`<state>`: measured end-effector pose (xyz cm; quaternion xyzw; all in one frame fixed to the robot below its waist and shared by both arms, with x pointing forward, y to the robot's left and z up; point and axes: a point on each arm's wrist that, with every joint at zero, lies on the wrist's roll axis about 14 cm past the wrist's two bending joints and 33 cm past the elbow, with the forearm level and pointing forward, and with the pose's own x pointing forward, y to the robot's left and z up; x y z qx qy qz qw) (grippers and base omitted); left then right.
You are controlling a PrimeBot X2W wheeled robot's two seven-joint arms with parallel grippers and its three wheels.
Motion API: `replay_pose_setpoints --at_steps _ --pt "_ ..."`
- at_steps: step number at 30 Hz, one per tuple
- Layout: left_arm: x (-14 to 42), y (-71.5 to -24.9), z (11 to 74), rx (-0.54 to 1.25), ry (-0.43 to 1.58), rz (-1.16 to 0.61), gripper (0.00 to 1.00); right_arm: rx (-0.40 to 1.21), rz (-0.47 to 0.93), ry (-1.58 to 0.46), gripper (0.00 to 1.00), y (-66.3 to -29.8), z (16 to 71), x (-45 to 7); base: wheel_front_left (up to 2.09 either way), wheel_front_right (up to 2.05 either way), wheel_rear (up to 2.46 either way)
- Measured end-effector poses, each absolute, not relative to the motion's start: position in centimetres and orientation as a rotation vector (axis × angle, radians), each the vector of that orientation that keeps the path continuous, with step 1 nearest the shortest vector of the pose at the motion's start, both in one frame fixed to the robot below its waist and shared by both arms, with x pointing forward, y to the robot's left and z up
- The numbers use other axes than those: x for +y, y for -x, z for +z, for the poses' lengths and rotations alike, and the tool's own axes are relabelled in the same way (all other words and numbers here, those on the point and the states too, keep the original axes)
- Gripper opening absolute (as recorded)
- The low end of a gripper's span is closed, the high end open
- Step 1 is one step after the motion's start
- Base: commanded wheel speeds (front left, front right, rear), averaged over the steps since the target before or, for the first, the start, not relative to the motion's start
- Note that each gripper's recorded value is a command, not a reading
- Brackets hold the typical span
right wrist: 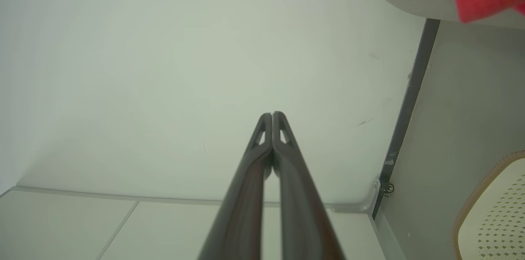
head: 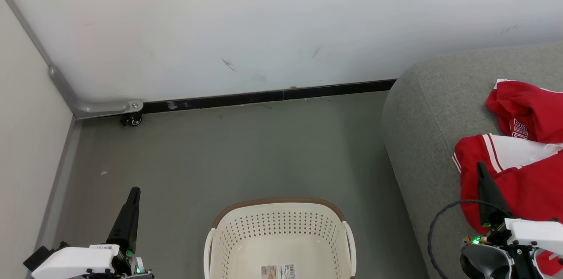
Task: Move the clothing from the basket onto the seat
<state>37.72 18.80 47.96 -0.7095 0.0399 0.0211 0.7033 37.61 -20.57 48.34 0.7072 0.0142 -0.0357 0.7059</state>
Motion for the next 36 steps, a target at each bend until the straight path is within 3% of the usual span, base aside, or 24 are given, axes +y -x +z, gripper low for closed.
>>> replay_pose_setpoints --at_steps 36 --pt "18.79 -37.72 47.98 0.089 1.578 0.046 0.0 0.032 -0.079 -1.572 0.0 -37.6 48.35 -20.57 0.0 0.0 0.0"
